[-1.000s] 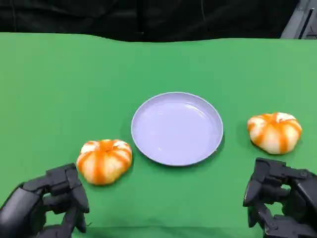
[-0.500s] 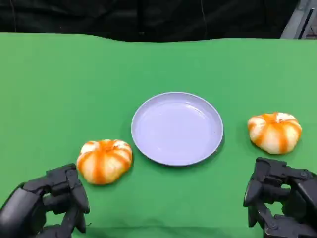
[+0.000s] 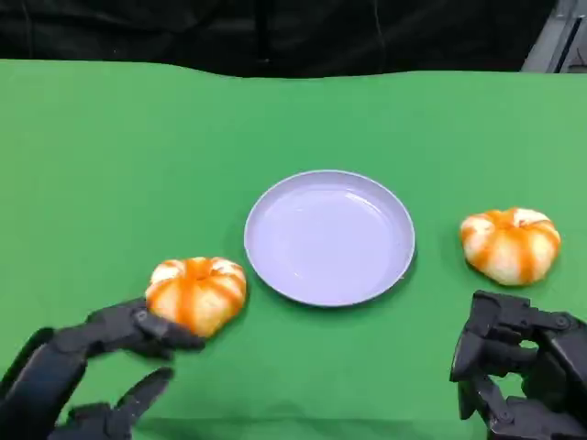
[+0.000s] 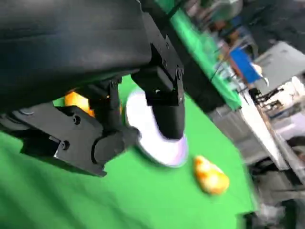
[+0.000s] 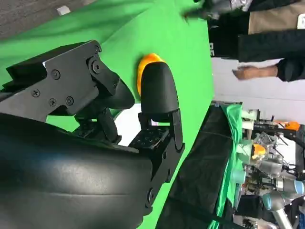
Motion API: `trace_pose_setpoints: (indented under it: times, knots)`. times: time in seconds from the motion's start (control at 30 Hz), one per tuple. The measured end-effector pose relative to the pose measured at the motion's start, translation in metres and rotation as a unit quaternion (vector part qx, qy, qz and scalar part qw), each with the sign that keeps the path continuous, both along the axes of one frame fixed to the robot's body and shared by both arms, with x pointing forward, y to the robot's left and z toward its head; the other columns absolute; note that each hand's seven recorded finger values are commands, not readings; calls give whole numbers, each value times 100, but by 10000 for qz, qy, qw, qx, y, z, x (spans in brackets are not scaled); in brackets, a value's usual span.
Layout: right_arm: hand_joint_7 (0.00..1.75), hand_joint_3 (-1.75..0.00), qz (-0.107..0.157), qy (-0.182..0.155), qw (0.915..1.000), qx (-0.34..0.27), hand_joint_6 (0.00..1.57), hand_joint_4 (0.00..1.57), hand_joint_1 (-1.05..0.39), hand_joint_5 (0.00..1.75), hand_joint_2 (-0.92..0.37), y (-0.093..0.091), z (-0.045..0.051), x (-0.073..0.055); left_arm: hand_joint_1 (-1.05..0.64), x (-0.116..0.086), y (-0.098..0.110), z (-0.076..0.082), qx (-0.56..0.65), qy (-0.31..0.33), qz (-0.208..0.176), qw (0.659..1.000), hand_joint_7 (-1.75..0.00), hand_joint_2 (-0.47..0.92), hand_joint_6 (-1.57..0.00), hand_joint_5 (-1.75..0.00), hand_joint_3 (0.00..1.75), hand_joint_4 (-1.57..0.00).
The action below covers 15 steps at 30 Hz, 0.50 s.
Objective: Grasp the bread from the table and place it into the plate.
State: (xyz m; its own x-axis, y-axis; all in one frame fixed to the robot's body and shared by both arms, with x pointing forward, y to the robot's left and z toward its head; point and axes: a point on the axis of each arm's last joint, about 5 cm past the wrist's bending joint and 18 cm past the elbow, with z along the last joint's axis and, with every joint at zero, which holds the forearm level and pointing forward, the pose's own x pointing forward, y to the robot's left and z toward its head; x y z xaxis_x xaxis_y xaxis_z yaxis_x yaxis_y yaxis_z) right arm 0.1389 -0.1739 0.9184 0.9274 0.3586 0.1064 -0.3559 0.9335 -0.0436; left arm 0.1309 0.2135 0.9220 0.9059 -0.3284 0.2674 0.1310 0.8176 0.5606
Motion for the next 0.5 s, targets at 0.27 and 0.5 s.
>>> trace_pose_setpoints:
  times: [0.27, 0.5]
  knots:
    - [152, -109, -27, 44, 10000, -49, 72, 74, 1, 175, -65, 3, -19, 10, -91, 248, -99, 150, 2428, -1099, 385, 9631, 0, 92, -37, 0, 26, -1]
    - [151, -108, -27, 95, 9999, -47, 73, 75, 0, 175, -64, 15, -18, 5, -93, 469, -227, 180, 3628, -1048, 462, 9248, 0, 92, -33, -1, 28, -2]
